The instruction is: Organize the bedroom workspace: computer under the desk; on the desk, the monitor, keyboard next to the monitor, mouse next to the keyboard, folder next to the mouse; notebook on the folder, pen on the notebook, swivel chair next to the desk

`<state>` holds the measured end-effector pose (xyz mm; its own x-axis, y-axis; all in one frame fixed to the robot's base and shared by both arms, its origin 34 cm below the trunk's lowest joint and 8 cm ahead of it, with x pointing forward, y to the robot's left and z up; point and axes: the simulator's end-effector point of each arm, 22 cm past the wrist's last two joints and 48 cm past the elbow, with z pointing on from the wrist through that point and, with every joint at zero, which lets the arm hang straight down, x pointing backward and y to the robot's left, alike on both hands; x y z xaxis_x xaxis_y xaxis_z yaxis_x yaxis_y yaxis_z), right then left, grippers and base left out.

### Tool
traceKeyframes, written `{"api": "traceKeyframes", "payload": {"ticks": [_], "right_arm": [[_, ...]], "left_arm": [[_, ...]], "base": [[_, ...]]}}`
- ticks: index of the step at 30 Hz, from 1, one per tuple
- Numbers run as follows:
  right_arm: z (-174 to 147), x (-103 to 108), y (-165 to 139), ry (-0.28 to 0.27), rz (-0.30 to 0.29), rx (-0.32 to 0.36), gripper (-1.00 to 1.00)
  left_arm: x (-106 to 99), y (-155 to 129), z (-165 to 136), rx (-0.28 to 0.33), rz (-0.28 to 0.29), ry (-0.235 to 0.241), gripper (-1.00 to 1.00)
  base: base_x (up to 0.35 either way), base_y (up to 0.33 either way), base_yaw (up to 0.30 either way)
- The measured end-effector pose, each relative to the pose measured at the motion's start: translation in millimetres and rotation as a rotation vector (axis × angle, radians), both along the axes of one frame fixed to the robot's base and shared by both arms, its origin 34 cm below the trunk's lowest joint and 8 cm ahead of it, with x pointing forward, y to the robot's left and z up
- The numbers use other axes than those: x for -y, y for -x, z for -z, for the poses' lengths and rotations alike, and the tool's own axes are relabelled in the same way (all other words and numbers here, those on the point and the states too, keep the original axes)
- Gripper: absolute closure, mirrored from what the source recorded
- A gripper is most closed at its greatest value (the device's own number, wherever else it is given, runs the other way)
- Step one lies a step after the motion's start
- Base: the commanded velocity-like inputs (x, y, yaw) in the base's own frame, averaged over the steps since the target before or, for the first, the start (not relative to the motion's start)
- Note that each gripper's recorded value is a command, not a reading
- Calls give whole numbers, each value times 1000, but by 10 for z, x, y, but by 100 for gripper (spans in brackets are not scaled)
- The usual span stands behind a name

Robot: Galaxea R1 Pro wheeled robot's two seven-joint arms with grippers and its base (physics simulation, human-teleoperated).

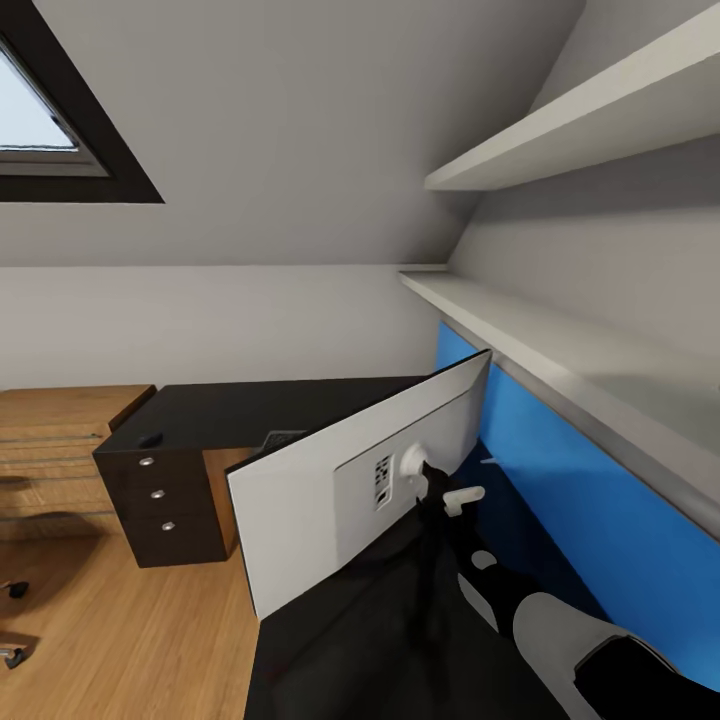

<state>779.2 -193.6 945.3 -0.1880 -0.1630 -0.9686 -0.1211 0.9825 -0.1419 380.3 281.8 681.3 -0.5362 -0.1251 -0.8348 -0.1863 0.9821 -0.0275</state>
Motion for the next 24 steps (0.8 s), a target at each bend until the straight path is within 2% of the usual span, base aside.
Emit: {"api": "traceKeyframes", "payload": {"ticks": [18, 24], "right_arm": [[5, -1, 3, 0, 0, -1, -100], [8, -3, 0, 0, 0, -2, -100]], "left_arm": [[1, -1, -2, 1, 1, 0, -100], [2, -3, 0, 0, 1, 0, -100]], "base": [[0, 0, 0], [-111, 0, 0]]}}
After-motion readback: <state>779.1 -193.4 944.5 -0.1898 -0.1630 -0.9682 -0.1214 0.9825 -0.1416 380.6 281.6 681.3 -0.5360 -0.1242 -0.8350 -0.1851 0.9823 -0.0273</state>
